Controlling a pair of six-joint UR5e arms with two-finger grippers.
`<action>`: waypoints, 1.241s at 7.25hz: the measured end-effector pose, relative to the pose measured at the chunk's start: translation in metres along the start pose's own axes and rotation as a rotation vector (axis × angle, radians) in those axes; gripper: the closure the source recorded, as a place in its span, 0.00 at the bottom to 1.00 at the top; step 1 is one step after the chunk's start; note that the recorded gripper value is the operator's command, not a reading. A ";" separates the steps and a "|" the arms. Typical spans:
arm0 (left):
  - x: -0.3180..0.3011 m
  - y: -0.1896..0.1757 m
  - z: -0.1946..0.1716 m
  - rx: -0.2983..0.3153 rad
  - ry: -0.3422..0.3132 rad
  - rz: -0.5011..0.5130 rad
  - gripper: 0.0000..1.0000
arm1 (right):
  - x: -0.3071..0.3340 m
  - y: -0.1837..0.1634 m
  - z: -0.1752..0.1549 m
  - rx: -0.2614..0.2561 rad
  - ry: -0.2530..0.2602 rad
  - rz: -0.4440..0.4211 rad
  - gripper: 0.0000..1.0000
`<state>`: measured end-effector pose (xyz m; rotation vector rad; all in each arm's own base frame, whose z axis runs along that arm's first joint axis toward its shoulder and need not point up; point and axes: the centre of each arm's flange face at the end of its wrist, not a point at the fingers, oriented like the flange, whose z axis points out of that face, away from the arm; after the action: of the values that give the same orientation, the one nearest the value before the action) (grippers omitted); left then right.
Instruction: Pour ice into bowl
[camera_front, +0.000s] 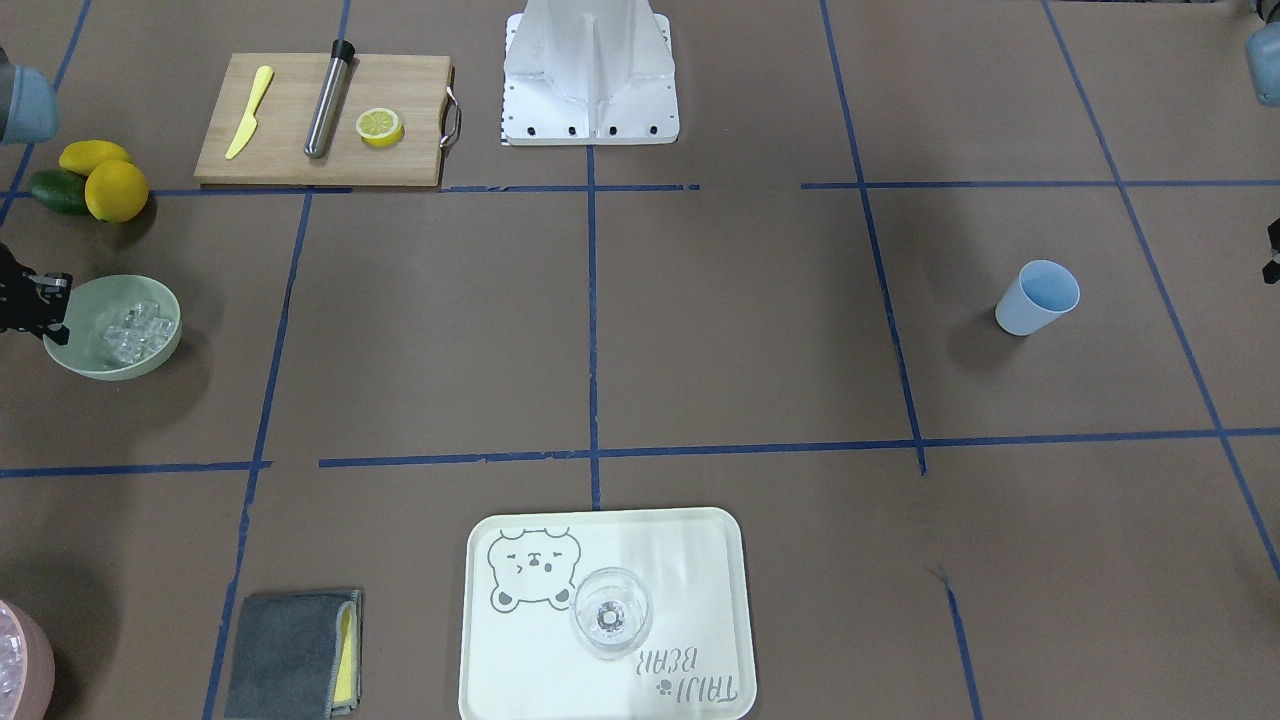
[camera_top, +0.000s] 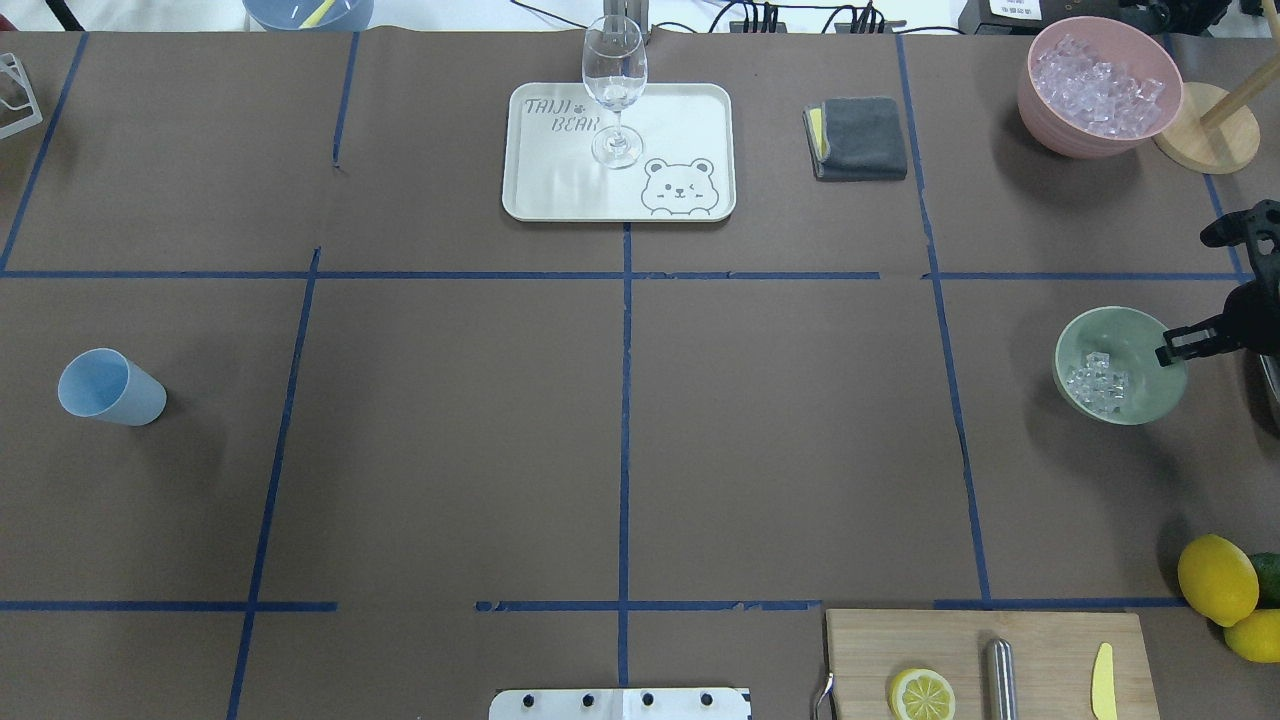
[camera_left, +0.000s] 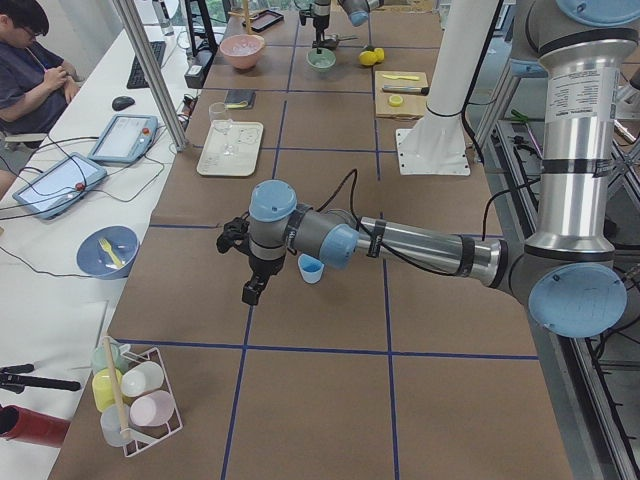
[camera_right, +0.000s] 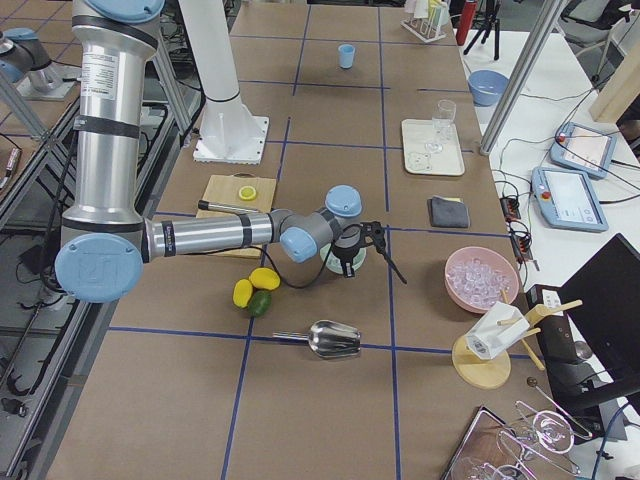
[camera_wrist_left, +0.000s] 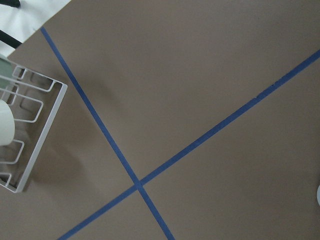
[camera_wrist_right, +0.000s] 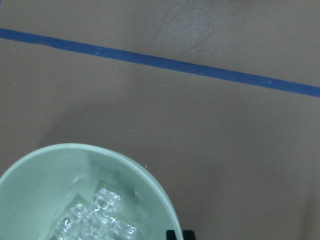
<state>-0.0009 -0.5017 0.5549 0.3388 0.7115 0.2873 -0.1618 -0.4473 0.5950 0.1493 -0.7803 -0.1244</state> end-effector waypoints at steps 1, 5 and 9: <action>0.000 -0.001 -0.001 0.002 0.001 0.001 0.00 | 0.011 0.002 0.002 -0.006 -0.019 0.015 0.00; 0.000 -0.001 -0.001 0.007 0.000 0.006 0.00 | 0.027 -0.008 -0.030 -0.023 -0.054 0.089 0.00; -0.006 0.002 -0.005 0.012 -0.005 -0.003 0.00 | 0.116 -0.009 -0.109 -0.033 0.021 -0.092 0.00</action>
<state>-0.0090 -0.5008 0.5556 0.3492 0.7086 0.2791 -0.0035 -0.4660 0.5969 0.1548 -0.7498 -0.2223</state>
